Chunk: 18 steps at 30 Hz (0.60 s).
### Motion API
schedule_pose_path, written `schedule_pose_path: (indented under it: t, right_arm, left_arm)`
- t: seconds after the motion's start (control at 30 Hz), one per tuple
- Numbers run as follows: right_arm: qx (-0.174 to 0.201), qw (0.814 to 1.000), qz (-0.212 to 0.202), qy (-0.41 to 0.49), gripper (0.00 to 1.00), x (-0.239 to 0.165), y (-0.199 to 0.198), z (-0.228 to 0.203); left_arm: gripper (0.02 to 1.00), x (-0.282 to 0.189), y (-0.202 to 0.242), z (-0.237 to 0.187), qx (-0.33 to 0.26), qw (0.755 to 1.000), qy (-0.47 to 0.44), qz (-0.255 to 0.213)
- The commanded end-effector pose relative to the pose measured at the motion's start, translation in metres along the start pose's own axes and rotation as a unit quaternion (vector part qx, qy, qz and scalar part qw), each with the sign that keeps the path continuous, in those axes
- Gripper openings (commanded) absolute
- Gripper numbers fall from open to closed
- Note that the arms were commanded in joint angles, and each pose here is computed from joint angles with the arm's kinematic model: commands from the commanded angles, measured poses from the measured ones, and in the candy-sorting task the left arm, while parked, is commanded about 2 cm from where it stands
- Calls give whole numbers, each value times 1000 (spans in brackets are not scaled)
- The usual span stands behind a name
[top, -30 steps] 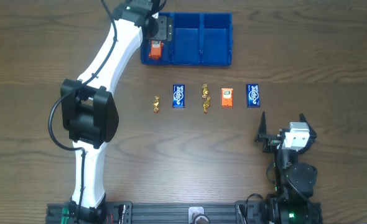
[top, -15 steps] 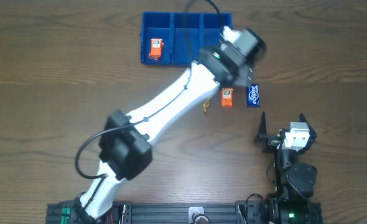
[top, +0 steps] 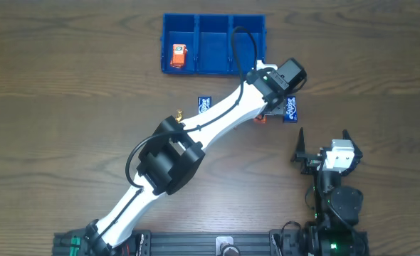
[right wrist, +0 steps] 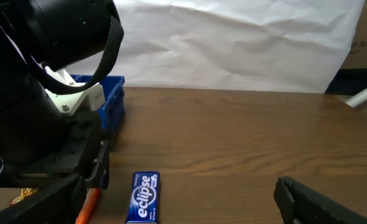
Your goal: Sort Candies Into Trays
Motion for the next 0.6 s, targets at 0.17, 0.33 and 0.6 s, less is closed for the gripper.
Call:
schedule_pose_path:
  t: [0.17, 0.33, 0.6]
  right_arm:
    - [-7, 1000, -2, 0, 1000, 0, -1, -1]
    - [-7, 1000, -2, 0, 1000, 0, -1, -1]
    - [-7, 1000, -2, 0, 998, 0, -1, -1]
  left_arm:
    - [711, 28, 8, -8, -12, 1000, 20, 19]
    - [695, 31, 9, -9, -17, 999, 21, 21]
    - [649, 39, 12, -11, -20, 999, 27, 25]
Point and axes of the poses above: each gripper's point midway between its finger pads, its own x axis out along the fingers, its own y axis along the line the jaws close on, z = x × y, the point moved 4 cm from there along -x, back along the fingers, and after that the axes turned 5 degrees about -x, right-handed, at the moved point
